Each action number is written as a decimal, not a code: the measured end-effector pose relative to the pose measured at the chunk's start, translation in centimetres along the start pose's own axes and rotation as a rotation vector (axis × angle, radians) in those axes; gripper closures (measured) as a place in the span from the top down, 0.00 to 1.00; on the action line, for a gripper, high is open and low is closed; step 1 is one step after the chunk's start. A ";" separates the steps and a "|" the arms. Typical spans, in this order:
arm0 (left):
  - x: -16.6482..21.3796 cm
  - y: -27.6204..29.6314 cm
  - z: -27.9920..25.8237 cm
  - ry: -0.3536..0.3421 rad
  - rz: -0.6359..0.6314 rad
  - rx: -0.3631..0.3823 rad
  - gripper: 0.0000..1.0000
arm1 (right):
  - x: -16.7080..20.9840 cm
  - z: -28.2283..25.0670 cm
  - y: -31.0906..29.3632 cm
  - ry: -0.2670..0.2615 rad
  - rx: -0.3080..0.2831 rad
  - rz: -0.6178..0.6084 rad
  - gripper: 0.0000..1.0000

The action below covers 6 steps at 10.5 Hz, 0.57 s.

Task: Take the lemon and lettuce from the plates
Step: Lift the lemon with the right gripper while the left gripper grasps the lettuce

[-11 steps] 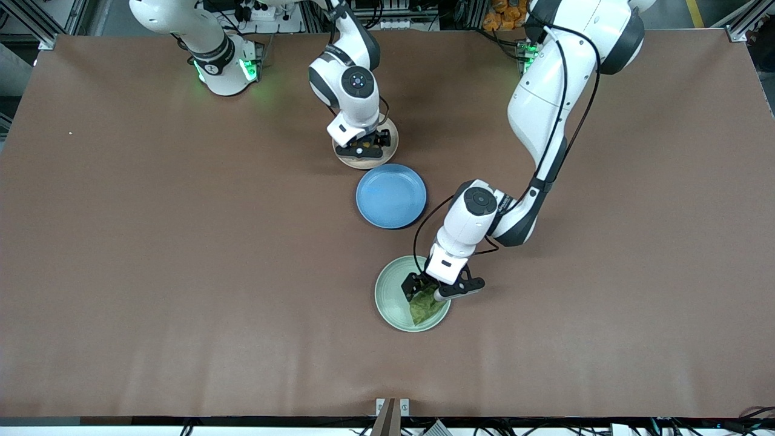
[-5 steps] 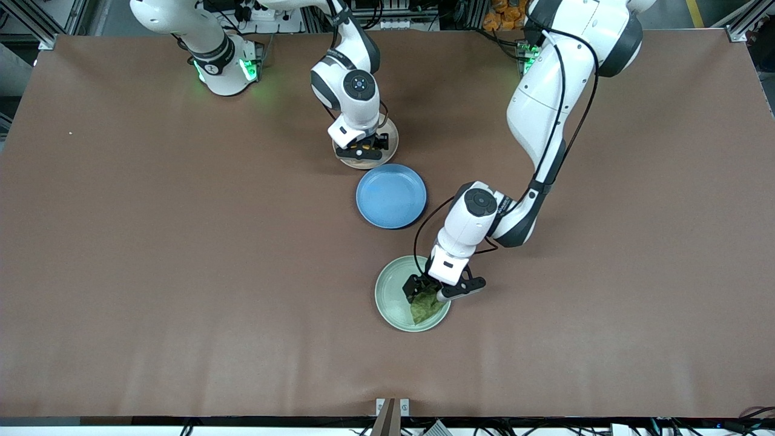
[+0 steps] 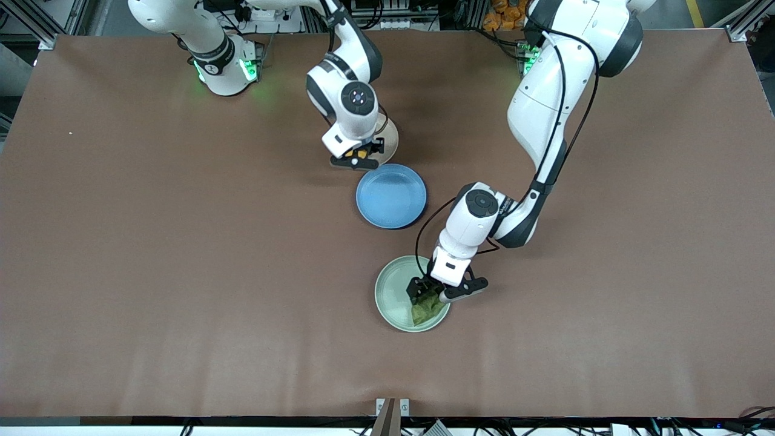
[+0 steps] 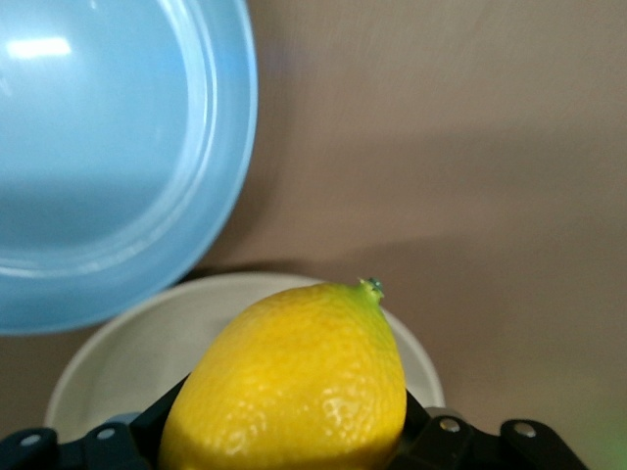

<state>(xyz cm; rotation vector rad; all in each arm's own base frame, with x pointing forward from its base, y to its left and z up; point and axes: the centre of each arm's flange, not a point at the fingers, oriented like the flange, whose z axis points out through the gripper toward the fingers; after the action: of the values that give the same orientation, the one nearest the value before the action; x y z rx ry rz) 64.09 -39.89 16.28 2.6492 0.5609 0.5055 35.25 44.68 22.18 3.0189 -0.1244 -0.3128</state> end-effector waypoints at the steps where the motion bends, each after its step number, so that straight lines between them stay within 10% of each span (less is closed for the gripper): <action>1: 0.1 -0.1 0.1 0.002 -0.007 0.003 0.65 | 2.2 -2.2 0.9 -0.020 0.009 -0.008 0.74; 6: 0.3 0.2 -0.1 0.007 -0.009 -0.005 0.03 | 15.9 -12.4 12.1 -0.072 0.058 -0.018 0.74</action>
<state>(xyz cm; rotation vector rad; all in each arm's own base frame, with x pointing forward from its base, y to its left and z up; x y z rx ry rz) 64.32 -39.88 16.54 2.6398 0.5731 0.5136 52.47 32.40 32.45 3.0682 -0.1139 -0.4264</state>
